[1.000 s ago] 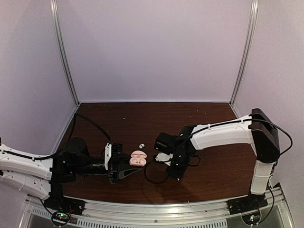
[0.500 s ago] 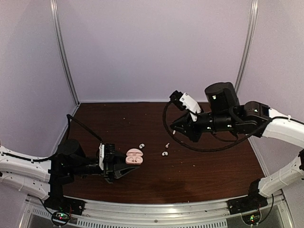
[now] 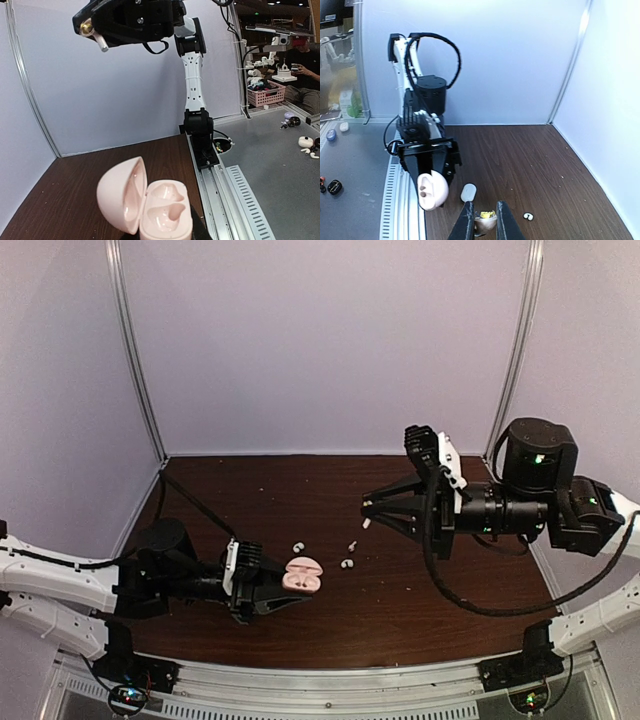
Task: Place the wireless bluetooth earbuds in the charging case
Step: Insert the right earbud into the right side groove of the charging case.
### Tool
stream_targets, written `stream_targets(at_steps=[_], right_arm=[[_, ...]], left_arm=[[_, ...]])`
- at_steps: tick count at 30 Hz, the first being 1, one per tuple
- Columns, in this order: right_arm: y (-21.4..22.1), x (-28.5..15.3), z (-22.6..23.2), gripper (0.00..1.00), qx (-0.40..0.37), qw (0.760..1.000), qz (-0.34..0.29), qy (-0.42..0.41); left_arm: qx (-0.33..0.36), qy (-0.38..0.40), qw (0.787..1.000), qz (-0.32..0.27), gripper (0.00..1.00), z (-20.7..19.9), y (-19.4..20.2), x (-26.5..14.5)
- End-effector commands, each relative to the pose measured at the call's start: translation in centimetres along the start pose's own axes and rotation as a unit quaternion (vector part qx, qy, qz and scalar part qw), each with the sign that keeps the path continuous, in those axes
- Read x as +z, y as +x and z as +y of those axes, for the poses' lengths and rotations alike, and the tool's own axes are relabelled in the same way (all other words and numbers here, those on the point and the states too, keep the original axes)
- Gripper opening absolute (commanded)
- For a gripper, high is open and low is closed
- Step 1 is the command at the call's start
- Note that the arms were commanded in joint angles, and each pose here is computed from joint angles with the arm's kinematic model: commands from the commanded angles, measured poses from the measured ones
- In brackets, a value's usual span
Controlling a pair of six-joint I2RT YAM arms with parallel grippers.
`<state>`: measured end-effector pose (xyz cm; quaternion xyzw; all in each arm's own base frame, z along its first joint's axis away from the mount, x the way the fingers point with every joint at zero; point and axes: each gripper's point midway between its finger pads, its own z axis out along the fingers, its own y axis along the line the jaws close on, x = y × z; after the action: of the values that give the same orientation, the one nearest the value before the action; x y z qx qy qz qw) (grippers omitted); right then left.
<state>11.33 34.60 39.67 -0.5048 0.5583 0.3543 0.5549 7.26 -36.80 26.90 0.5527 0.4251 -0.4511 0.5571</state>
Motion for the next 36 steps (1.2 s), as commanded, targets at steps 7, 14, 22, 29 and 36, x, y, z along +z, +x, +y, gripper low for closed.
stream_targets(at_steps=[7,14,22,29,36], right_arm=[[-2.8,1.3,5.0,0.13,-0.089,0.995,-0.028,-0.04],[-2.8,2.3,7.9,0.13,-0.129,0.99,-0.029,-0.055],[-1.7,3.2,8.8,0.13,-0.161,0.986,-0.023,-0.025],[-0.6,4.1,8.7,0.13,-0.182,0.983,-0.008,-0.003],[0.3,4.8,9.1,0.13,-0.188,0.982,0.004,-0.007]], left_arm=[[-0.085,0.121,0.987,-0.057,0.0,-1.9,-3.4,1.3],[-0.118,0.172,0.974,-0.086,0.0,-2.7,-5.0,1.1],[-0.135,0.192,0.967,-0.101,0.0,-2.7,-5.8,1.0],[-0.142,0.19,0.966,-0.101,0.0,-2.4,-6.1,1.0],[-0.144,0.176,0.969,-0.099,0.0,-1.9,-6.1,1.1]])
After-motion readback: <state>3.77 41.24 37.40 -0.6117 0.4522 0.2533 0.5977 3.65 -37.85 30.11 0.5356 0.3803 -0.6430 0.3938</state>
